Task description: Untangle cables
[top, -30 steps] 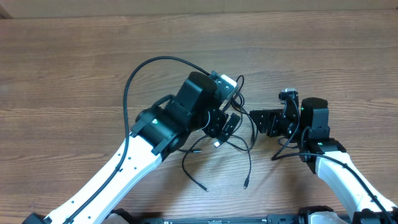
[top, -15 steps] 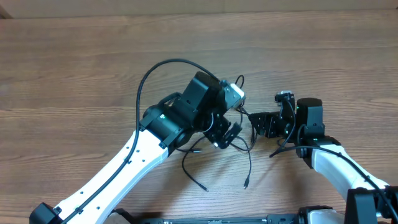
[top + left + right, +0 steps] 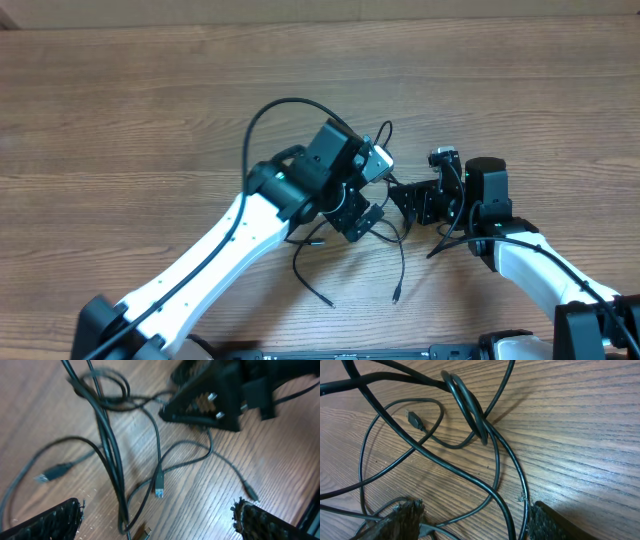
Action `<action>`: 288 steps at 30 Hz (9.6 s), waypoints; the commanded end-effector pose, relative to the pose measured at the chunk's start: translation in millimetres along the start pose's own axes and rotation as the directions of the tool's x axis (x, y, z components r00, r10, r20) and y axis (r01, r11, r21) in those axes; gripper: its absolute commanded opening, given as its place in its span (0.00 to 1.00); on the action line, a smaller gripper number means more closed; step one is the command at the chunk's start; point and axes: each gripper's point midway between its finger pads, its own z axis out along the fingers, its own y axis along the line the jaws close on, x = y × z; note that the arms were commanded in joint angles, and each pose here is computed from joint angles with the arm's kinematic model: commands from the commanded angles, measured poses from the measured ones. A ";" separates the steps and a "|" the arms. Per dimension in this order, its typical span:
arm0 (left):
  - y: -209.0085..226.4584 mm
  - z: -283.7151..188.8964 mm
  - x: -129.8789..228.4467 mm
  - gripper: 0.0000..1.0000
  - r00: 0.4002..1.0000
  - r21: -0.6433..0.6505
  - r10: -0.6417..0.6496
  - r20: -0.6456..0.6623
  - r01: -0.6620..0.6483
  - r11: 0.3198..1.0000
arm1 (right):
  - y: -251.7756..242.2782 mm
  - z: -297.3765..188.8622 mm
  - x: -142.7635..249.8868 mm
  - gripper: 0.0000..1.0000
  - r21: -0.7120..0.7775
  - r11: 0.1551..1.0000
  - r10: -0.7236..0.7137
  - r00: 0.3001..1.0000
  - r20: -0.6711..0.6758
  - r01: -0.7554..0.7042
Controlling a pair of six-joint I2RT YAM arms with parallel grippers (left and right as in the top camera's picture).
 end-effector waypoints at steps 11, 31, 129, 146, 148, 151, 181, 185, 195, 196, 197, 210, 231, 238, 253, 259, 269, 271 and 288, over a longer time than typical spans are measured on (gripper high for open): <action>17.3 38.8 18.1 0.82 0.993 -0.046 0.014 -0.117 -0.020 0.999 | 3.4 0.6 -3.4 0.70 -0.014 1.000 -0.019 1.000 0.004 0.019; 20.5 40.2 -3.0 0.79 1.000 -0.060 0.007 -0.030 -0.009 0.998 | -5.6 15.2 19.6 0.59 -0.020 1.000 -0.007 0.997 -0.077 0.005; 265.6 -54.4 135.3 0.04 0.474 -0.370 -0.848 0.237 0.851 0.373 | 198.0 -387.9 -166.5 0.04 -0.587 0.761 0.525 0.269 0.807 0.276; 218.3 -32.0 88.1 0.04 0.515 -0.093 -0.847 0.131 0.857 0.506 | 101.5 -266.0 -216.6 0.04 -0.452 0.884 0.466 0.300 0.832 -0.119; 216.7 -31.1 86.9 0.04 0.519 -0.092 -0.845 0.128 0.855 0.511 | 92.5 -262.9 -217.6 0.04 -0.439 0.886 0.464 0.289 0.838 -0.148; 215.4 -30.4 85.8 0.04 0.522 -0.091 -0.843 0.126 0.853 0.515 | 74.9 -260.2 -216.2 0.04 -0.408 0.890 0.452 0.282 0.846 -0.201; 216.7 -29.8 80.2 0.04 0.534 -0.085 -0.833 0.142 0.845 0.527 | -129.6 -307.8 -129.6 0.04 -0.139 0.659 0.370 0.157 0.916 -0.739; 217.3 -29.9 79.7 0.04 0.536 -0.085 -0.832 0.145 0.845 0.529 | -153.5 -307.2 -112.6 0.04 -0.068 0.604 0.337 0.178 0.924 -0.794; 219.5 -30.2 81.1 0.04 0.536 -0.099 -0.831 0.151 0.844 0.526 | -124.2 -263.9 -125.3 0.04 -0.131 0.747 0.482 0.396 0.781 -0.651; 219.5 -30.2 81.1 0.04 0.536 -0.099 -0.831 0.151 0.844 0.526 | -110.6 -259.0 -129.7 0.04 -0.155 0.788 0.486 0.448 0.750 -0.596; 219.5 -30.2 81.1 0.04 0.536 -0.099 -0.831 0.151 0.844 0.526 | -97.6 -255.3 -132.8 0.04 -0.174 0.823 0.480 0.498 0.722 -0.541; 223.6 -31.0 75.6 0.04 0.543 -0.092 -0.821 0.176 0.839 0.536 | 34.5 -236.8 -94.3 0.04 -0.493 0.869 0.191 0.894 0.405 0.037; 221.1 -29.5 72.5 0.04 0.549 -0.088 -0.817 0.175 0.835 0.542 | -6.2 -217.4 -180.7 0.04 -0.335 0.906 0.420 0.623 0.659 -0.256; 221.9 -29.4 70.2 0.04 0.553 -0.086 -0.813 0.182 0.833 0.547 | -61.5 -180.4 -212.0 0.04 -0.356 0.836 0.530 0.451 0.718 -0.417; 219.3 -28.9 73.3 0.04 0.549 -0.089 -0.819 0.167 0.835 0.542 | -232.0 -180.4 -285.1 0.04 -0.239 0.748 0.356 0.071 0.932 -0.620; 215.0 -28.0 78.4 0.04 0.544 -0.096 -0.827 0.143 0.839 0.535 | -303.8 -257.1 -245.7 0.04 -0.200 0.633 0.183 -0.106 0.977 -0.748; 194.7 -26.5 61.0 0.04 0.666 0.036 -0.738 0.106 0.740 0.672 | -386.7 -309.4 -179.3 0.04 -0.185 0.483 0.060 -0.179 0.982 -0.856; 193.6 -26.3 60.9 0.04 0.666 0.039 -0.739 0.103 0.739 0.672 | -400.0 -296.1 -176.5 0.04 -0.184 0.470 0.077 -0.168 0.983 -0.863; 183.7 -22.6 58.5 0.04 0.713 0.043 -0.696 0.082 0.695 0.718 | -449.4 -305.1 -161.2 0.94 0.048 0.412 -0.059 0.026 0.998 -0.910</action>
